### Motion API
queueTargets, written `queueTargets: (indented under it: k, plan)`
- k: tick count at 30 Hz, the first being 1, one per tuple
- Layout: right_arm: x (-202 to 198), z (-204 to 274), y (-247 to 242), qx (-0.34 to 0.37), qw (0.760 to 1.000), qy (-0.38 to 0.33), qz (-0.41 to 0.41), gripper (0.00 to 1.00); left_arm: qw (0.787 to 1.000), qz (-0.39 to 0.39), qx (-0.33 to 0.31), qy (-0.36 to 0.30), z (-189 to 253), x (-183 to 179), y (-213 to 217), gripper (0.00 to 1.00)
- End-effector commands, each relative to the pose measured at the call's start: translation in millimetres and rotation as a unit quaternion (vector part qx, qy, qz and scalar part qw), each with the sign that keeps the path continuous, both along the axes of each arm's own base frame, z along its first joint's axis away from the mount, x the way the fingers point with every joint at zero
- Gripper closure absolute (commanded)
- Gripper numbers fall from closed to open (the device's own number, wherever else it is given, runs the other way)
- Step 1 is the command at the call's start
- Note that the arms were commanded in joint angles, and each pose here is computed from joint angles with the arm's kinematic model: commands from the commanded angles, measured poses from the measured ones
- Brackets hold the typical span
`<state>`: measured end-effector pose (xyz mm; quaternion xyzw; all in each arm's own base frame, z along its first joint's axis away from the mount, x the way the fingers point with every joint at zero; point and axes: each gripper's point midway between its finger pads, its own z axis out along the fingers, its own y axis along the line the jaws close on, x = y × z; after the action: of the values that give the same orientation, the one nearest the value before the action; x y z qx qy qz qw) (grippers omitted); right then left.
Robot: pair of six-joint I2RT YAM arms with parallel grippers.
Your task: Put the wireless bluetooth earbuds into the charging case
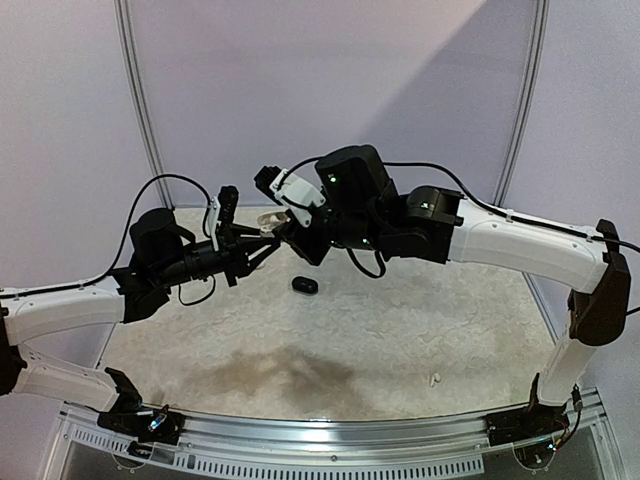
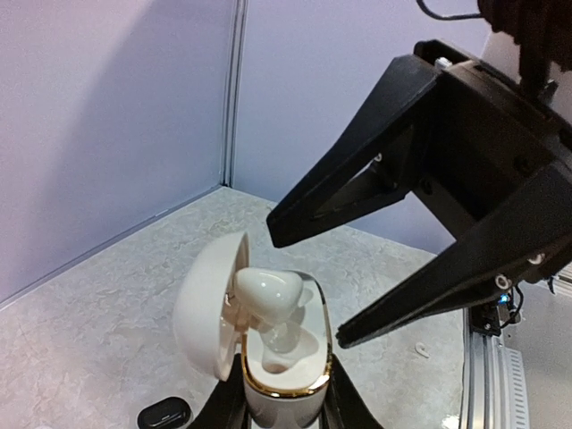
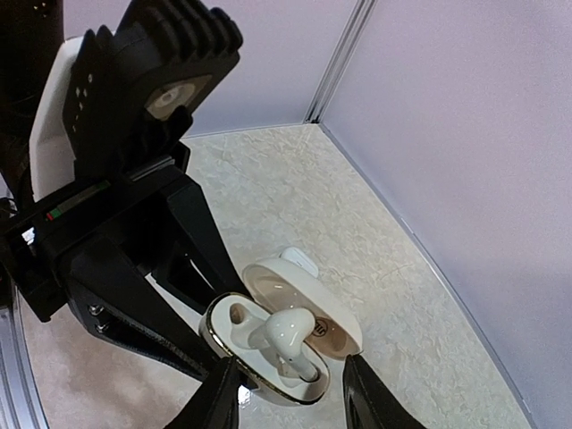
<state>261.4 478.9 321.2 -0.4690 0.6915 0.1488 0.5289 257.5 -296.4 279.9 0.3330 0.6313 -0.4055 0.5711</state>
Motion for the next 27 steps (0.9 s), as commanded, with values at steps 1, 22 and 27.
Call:
queueTargets:
  k: [1, 22, 27]
  plan:
    - [-1.8, 37.7, -3.7, 0.049, 0.999, -0.003, -0.007, 0.61, 1.000, 0.011, -0.005, -0.019, 15.4, 3.1, 2.3, 1.00]
    - [6.0, 25.2, 24.1, 0.052, 0.996, 0.029, -0.062, 0.68, 0.999, 0.024, 0.001, -0.021, 12.0, 9.2, 2.6, 1.00]
    - [4.5, 20.9, 23.3, 0.041, 0.997, 0.027, -0.064, 0.68, 0.999, 0.024, 0.002, -0.021, 11.3, 9.6, 2.6, 1.00]
